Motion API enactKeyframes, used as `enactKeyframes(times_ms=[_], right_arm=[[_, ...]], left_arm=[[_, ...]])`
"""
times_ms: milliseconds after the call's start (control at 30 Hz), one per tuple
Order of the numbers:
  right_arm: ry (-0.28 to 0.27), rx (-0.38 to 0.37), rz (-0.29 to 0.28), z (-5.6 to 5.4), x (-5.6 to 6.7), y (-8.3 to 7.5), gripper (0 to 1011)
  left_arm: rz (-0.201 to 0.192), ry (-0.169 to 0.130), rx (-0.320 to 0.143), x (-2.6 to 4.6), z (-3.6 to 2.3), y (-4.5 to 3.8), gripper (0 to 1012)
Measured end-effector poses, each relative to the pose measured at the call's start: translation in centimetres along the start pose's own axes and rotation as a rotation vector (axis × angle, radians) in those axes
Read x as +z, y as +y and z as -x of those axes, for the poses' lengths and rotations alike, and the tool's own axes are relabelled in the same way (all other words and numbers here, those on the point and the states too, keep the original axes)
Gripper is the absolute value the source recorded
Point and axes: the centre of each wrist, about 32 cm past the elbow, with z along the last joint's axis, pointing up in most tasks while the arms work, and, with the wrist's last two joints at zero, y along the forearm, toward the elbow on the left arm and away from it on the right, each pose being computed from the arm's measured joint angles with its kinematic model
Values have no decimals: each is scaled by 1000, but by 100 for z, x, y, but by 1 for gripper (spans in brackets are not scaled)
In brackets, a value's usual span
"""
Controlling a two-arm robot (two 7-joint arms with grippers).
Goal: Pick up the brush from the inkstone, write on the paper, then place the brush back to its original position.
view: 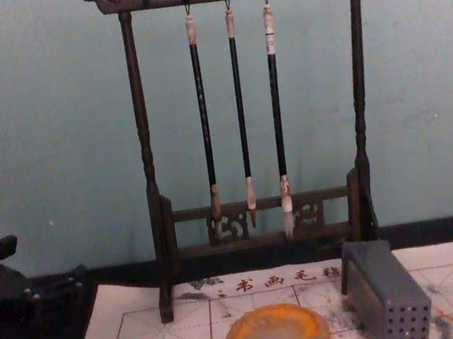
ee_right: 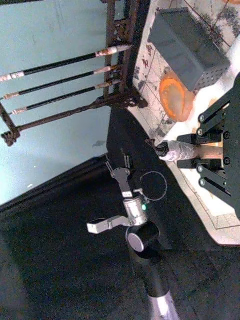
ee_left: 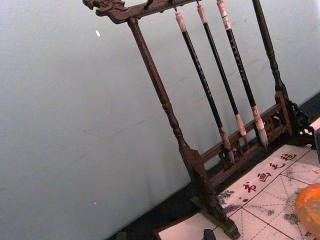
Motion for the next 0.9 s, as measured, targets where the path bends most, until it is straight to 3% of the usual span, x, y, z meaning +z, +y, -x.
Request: enactKeyframes(times_ms=[600, 900], right_arm=[[4, -5, -28, -6, -38, 35, 179], [19, -39, -93, -40, -102, 154, 179]], left_arm=[[0, 0, 0, 0, 0, 0, 1001], [0, 0, 0, 0, 0, 0, 1001]])
